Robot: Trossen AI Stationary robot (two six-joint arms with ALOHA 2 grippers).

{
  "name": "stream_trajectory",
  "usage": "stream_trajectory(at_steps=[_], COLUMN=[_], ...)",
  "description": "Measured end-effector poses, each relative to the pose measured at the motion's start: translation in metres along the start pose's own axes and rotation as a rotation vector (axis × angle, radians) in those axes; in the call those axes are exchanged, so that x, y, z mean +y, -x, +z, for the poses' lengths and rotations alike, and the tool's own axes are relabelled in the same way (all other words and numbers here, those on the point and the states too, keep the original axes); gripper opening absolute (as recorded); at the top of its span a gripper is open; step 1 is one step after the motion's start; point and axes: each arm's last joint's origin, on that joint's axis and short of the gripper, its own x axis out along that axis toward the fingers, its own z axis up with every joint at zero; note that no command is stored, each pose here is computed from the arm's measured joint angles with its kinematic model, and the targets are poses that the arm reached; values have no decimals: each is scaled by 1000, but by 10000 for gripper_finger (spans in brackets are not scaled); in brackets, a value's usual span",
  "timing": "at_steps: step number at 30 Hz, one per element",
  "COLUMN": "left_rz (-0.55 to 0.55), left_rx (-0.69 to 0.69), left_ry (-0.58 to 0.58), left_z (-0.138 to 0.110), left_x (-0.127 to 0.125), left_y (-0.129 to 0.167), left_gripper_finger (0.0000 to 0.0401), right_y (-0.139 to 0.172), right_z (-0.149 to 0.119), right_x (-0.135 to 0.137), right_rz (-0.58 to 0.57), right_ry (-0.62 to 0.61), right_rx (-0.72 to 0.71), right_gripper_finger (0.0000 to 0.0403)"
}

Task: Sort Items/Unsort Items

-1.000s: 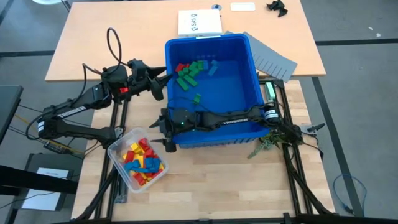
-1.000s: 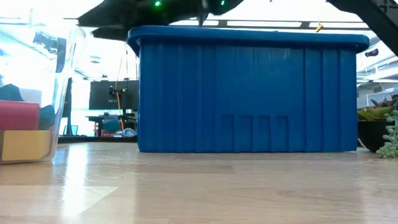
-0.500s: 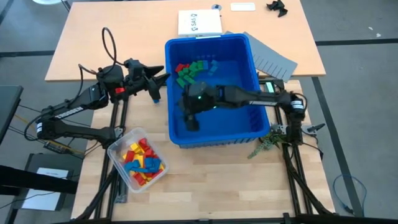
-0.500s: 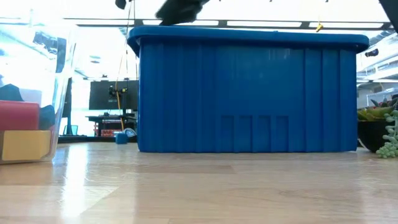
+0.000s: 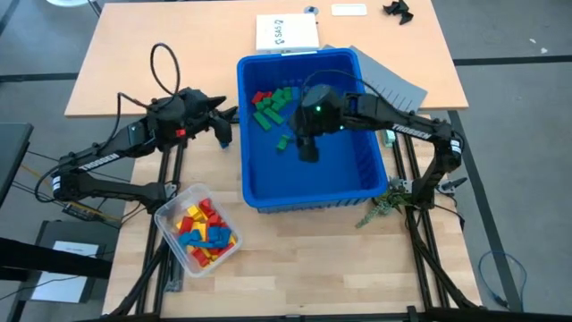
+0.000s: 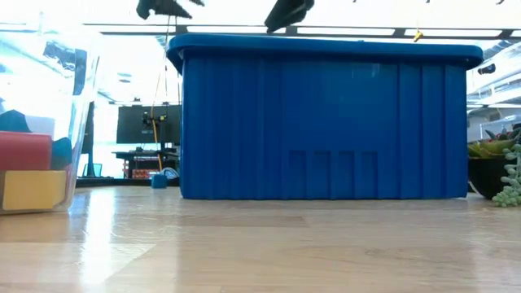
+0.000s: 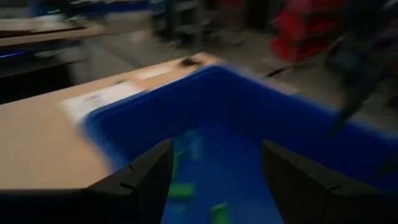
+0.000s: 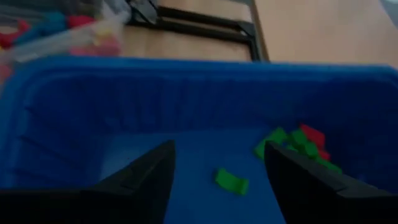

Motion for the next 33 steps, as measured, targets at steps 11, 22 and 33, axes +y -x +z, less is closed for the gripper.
stream_trajectory(at_steps=[11, 22, 33], left_rz=[331, 358, 271], left_rx=[356, 798, 1068], left_ry=[-91, -110, -250], left_z=[-33, -81, -125], left_x=[50, 88, 102], left_y=[-31, -87, -116], left_gripper_finger=[248, 248, 248], right_y=[1, -5, -28], right_z=[-18, -30, -55], right_x=[-36, -44, -45], right_rz=[-59, 9, 21], right_ry=[-42, -60, -47], right_rx=[73, 88, 175], right_gripper_finger=[242, 238, 237])
